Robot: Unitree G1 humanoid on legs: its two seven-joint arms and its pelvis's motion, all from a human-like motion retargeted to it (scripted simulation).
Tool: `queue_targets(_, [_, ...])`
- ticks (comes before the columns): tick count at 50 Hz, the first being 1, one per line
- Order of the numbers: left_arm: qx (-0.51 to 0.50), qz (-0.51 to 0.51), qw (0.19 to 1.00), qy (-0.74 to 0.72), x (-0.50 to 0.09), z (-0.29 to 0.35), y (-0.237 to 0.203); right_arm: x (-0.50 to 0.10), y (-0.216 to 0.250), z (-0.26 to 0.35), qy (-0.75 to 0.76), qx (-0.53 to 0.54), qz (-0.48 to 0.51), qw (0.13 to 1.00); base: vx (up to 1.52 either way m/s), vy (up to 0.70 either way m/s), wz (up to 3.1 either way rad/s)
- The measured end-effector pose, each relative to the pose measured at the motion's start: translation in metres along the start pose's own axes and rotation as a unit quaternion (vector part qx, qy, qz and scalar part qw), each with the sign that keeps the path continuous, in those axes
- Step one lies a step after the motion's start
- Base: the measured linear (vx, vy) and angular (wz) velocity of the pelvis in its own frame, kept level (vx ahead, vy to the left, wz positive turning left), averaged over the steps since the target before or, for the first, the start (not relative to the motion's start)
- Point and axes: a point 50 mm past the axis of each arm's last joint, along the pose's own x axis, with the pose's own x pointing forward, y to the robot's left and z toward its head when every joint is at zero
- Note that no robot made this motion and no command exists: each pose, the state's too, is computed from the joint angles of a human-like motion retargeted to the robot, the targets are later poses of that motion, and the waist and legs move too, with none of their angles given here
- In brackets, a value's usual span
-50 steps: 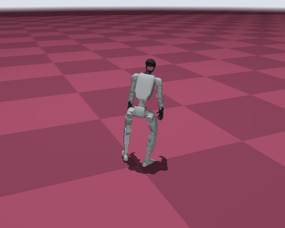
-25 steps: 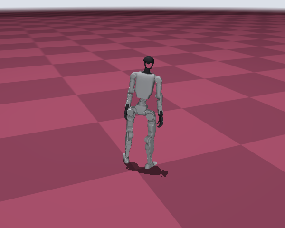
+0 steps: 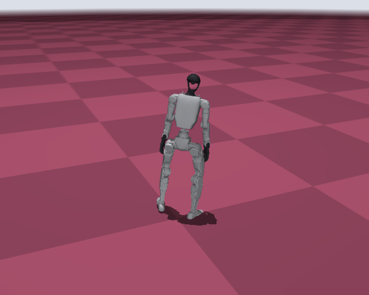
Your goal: Upper body actions
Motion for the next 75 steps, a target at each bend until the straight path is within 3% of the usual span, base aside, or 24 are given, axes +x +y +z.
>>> queue_targets(7, [0.110, 0.050, 0.983, -0.136, -0.022, 0.100, 0.026, -0.010, -0.050, 0.078, -0.094, -0.087, -0.041, 0.991, -0.08, 0.05, -0.51])
queue_targets(15, [0.072, 0.049, 0.981, -0.175, -0.028, 0.116, 0.006, -0.006, -0.037, 0.064, -0.112, 0.003, -0.037, 0.993, -0.01, -0.02, 0.11])
queue_targets(24, [0.060, -0.010, 0.996, -0.070, -0.001, 0.019, -0.016, -0.007, 0.030, -0.058, 0.028, 0.121, 0.013, 0.992, 0.03, 0.07, 0.33])
queue_targets(33, [-0.001, -0.020, 0.990, 0.139, -0.006, -0.121, -0.029, -0.042, 0.066, -0.162, 0.255, 0.066, 0.038, 0.964, -0.04, 0.23, 0.24])
queue_targets(38, [-0.031, -0.087, 0.971, 0.221, -0.013, -0.142, -0.030, -0.039, 0.080, -0.151, 0.253, 0.204, 0.020, 0.945, -0.33, 0.12, 0.92])
queue_targets(41, [-0.084, -0.128, 0.963, 0.220, -0.015, -0.152, -0.031, -0.037, 0.089, -0.145, 0.240, 0.229, 0.015, 0.943, -0.01, 0.12, -1.71])
queue_targets(50, [-0.137, -0.083, 0.973, 0.166, -0.006, -0.125, 0.004, -0.019, 0.067, -0.102, 0.171, 0.077, -0.006, 0.982, -0.17, -0.02, -0.23])
queue_targets(57, [-0.198, -0.091, 0.975, 0.053, 0.004, -0.071, 0.001, -0.010, 0.046, -0.075, 0.098, -0.058, 0.013, 0.993, -0.05, -0.11, 0.24])
queue_targets(65, [-0.236, -0.138, 0.962, -0.021, 0.003, -0.032, -0.024, -0.006, 0.034, -0.052, 0.062, -0.047, 0.051, 0.996, 0.04, -0.07, -0.34])
queue_targets(75, [-0.138, -0.102, 0.985, 0.037, 0.003, -0.064, -0.024, -0.004, 0.028, -0.042, 0.052, -0.025, 0.051, 0.997, 0.02, -0.11, 0.11])
